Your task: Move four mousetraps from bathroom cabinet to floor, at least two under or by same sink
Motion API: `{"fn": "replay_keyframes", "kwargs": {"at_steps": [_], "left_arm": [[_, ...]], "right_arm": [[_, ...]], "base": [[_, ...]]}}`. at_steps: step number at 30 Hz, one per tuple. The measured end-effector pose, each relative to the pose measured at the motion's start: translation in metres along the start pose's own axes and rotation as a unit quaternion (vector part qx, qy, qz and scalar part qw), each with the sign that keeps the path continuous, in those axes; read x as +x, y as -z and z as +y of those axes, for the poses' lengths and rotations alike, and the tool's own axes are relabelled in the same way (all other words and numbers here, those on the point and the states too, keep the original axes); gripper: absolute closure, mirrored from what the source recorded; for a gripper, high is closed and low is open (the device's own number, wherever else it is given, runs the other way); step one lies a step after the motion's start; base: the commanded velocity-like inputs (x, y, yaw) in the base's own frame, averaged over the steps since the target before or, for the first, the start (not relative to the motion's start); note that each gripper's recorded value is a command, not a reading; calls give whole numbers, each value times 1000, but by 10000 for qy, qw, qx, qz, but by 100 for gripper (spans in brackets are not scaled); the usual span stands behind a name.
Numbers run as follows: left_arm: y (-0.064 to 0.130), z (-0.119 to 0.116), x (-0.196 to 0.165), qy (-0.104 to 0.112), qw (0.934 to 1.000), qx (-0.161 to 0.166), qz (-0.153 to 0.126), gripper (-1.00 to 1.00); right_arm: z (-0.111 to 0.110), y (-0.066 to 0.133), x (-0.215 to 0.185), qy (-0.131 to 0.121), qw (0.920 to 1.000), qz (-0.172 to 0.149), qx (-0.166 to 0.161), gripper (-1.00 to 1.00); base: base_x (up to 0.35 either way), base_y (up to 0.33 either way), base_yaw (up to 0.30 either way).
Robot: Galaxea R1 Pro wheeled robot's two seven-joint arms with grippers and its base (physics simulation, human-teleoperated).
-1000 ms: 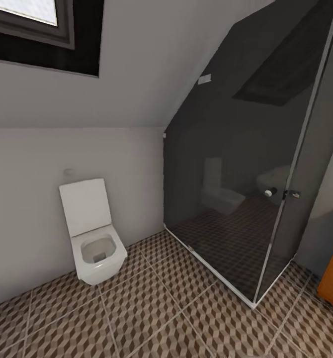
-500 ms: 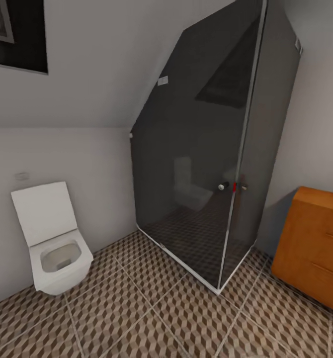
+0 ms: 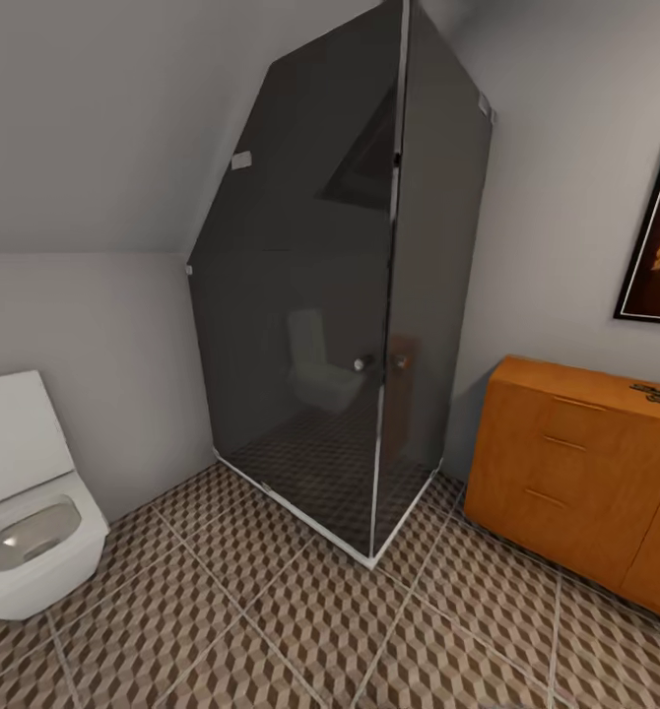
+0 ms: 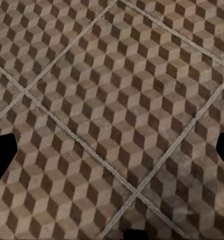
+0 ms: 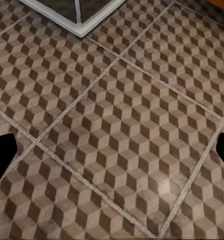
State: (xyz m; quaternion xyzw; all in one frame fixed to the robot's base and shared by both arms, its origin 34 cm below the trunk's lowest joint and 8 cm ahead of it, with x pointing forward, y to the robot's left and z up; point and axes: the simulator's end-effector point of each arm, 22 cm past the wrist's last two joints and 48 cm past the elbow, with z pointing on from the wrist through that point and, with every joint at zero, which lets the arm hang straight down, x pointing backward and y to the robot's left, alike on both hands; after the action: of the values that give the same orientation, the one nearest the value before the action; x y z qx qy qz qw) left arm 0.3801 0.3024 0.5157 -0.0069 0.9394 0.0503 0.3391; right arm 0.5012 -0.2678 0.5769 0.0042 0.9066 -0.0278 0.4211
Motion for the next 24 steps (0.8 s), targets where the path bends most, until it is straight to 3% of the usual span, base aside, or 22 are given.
{"fn": "replay_keyframes", "kwargs": {"at_steps": [8,24], "left_arm": [[0,0,0,3,10000,0,0,-100],[0,-1,0,10,10000,20,8,-100]], "right_arm": [[0,0,0,0,10000,0,0,-100],[0,0,0,-1,10000,2,-1,-100]], "base": [[-2,-136,-292],[0,-8,-292]]}}
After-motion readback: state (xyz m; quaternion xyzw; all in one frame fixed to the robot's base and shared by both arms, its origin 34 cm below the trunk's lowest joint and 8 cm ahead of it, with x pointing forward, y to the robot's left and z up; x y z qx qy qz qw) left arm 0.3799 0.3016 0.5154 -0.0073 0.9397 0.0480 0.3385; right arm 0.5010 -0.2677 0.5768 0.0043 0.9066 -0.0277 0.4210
